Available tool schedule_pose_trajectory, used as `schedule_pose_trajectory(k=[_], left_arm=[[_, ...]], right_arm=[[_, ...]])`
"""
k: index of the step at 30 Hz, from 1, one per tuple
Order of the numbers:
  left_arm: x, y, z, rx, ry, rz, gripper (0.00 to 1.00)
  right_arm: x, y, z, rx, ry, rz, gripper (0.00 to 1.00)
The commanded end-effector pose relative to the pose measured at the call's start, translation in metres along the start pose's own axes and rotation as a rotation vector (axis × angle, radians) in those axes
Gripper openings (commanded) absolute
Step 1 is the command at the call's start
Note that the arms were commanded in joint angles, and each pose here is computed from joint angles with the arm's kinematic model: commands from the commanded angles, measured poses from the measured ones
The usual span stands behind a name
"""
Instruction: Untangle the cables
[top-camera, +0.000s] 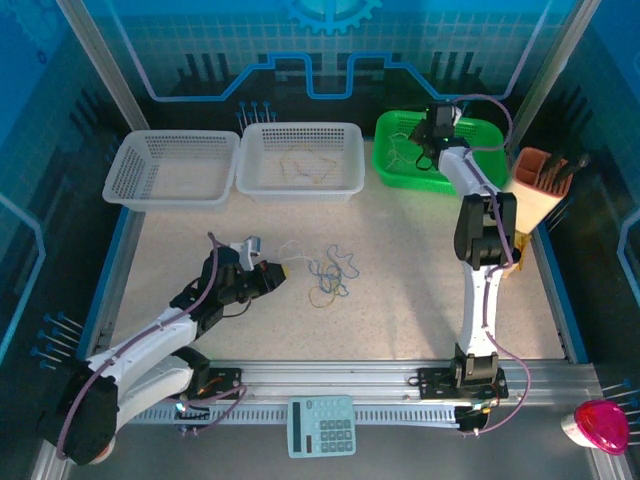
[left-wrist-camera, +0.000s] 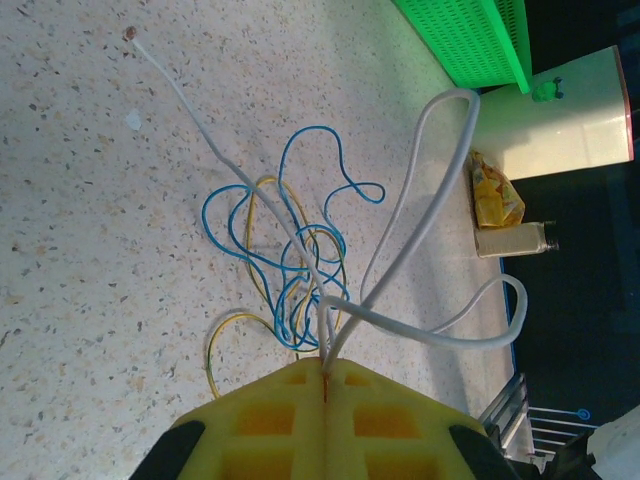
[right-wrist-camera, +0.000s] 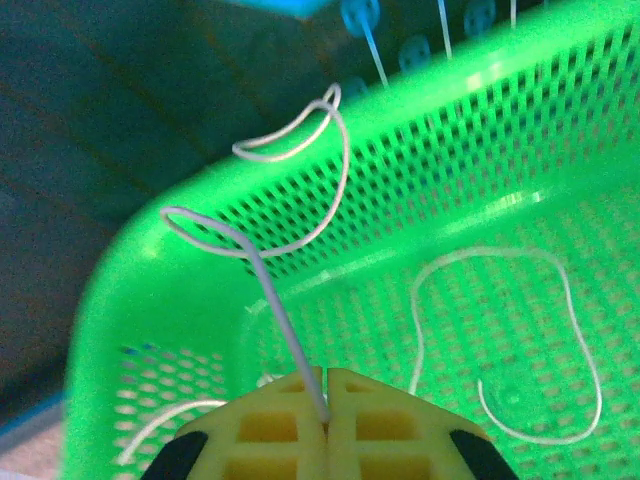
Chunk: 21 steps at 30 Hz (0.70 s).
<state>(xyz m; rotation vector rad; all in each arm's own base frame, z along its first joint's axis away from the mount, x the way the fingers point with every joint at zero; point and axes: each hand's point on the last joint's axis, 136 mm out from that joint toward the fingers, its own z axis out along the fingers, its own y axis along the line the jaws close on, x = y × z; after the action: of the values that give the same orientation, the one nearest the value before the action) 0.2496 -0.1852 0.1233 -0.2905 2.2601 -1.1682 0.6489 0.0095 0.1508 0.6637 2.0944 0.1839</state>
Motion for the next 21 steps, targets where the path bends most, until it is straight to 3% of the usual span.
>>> schedule_pose_trajectory(k=[1,8,21], left_arm=[[-0.005,-0.004,0.001,0.030,-0.021,-0.002,0.00],[-0.009,-0.009,0.000,0.047,-0.030,0.001,0.00],[-0.012,-0.014,0.000,0.059,-0.038,0.004,0.00]], right_arm=[[0.036,-0.020,0.015,0.055,0.155,0.028,0.00],[0.075,-0.043,0.015,0.106,0.310,0.113,0.00],[0.107,-0.076,-0.046,0.079,0.318,0.202,0.00]])
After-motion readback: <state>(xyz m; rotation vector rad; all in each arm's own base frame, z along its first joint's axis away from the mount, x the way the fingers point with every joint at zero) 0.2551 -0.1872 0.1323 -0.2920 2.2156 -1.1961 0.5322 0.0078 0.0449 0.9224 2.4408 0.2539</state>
